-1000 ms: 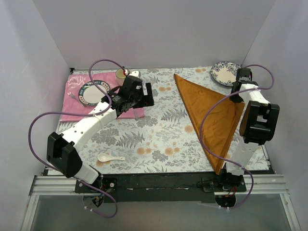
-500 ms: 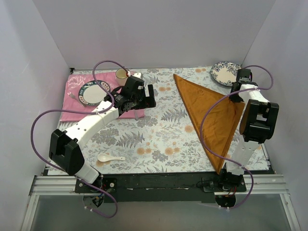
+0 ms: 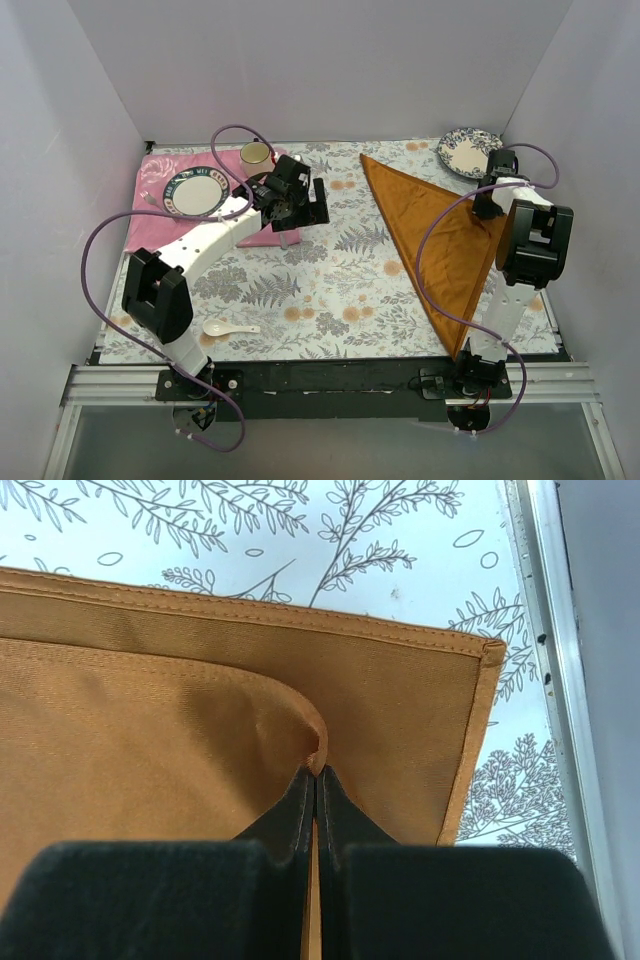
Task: Fold the napkin, place the utensils inside, and roll it up
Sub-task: Fold the napkin
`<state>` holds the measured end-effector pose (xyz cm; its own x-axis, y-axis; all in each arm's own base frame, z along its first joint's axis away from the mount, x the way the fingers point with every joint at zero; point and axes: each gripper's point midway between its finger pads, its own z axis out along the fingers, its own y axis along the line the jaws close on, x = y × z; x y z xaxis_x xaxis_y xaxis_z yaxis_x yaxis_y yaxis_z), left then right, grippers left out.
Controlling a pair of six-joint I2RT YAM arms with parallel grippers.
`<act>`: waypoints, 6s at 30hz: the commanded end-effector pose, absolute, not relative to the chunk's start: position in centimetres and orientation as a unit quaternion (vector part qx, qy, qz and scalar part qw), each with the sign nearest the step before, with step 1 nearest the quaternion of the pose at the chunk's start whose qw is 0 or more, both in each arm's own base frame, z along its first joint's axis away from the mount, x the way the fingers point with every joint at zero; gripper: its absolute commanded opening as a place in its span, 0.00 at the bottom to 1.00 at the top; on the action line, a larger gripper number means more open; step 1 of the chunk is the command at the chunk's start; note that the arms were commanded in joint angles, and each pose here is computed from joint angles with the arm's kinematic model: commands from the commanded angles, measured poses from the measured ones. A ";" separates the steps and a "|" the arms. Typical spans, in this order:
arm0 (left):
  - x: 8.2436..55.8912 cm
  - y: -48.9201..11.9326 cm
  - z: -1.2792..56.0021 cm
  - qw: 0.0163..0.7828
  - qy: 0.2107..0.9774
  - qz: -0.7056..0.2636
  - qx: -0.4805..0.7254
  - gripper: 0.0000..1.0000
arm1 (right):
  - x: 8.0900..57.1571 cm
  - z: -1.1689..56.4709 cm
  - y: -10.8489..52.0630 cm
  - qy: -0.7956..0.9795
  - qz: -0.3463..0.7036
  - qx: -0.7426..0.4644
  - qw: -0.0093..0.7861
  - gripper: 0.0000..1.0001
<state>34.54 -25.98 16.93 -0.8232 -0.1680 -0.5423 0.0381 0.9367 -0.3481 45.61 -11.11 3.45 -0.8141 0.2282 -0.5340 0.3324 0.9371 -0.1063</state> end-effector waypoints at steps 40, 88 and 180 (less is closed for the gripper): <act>35.3 -27.2 18.4 0.284 0.937 -0.201 -0.034 0.87 | 46.9 6.0 -16.0 0.922 -0.150 0.187 0.305 0.01; 50.9 -47.9 17.6 0.374 0.750 -0.541 0.074 0.01 | 36.0 7.0 9.5 0.948 0.166 0.025 0.270 0.32; 42.1 -26.3 27.0 0.364 0.844 -0.389 -0.062 0.60 | 58.3 1.4 18.8 0.924 0.017 -0.175 0.340 0.11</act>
<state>43.00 -27.03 22.22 -0.7716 -0.3763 -0.5128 0.1098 0.7154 -0.6901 58.16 19.25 2.88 -0.6926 -0.3020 -0.6550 -0.3417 0.9371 -0.0708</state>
